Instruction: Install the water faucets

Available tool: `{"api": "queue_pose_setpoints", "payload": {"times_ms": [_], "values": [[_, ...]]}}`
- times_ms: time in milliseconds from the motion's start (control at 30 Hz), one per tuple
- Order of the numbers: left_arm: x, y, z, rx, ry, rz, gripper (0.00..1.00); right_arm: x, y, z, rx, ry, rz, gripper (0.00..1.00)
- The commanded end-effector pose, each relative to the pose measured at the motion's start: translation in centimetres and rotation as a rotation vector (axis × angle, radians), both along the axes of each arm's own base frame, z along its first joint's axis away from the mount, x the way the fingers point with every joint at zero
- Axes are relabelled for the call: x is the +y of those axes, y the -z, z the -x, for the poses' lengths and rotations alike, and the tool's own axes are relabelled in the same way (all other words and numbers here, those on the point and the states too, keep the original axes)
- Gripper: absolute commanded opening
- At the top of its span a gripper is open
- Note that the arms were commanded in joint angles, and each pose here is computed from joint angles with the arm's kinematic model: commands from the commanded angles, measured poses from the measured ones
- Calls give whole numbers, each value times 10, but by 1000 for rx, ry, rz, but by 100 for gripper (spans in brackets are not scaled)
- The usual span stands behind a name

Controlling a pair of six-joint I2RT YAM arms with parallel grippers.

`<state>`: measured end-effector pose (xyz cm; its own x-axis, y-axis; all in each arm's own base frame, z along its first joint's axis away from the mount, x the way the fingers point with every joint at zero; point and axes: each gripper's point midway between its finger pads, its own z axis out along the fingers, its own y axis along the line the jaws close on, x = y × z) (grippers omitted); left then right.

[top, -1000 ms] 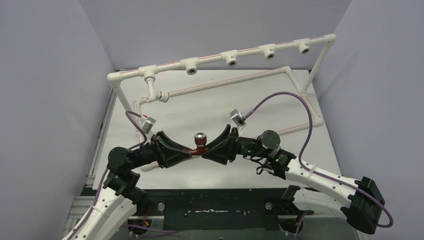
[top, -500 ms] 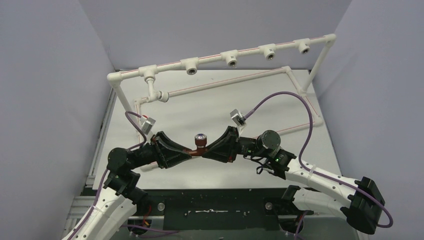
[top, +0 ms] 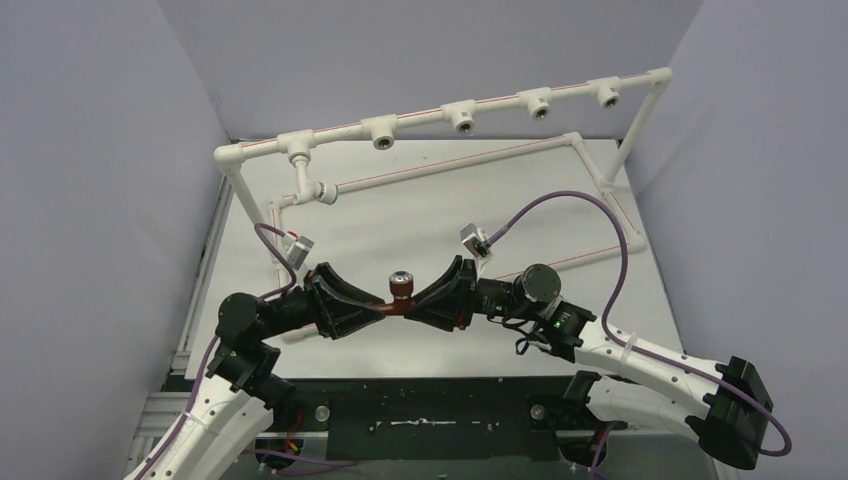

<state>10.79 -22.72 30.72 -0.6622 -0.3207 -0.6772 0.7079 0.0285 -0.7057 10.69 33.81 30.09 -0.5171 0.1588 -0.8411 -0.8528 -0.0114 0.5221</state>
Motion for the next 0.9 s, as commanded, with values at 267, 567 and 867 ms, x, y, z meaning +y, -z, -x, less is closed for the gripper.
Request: {"api": "queue_pose_setpoints", "payload": {"times_ms": [267,567,867], "values": [[14,-20,-22,-92,-197,-173,78,-26,-39,-10,-125,164,16,0],[27,-69,-27,-223,-294,-234,84,-72,-50,-26,-161,389,101,0],[26,-133,-60,-296,-387,-250,84,-98,-51,-35,-137,515,127,0]]}}
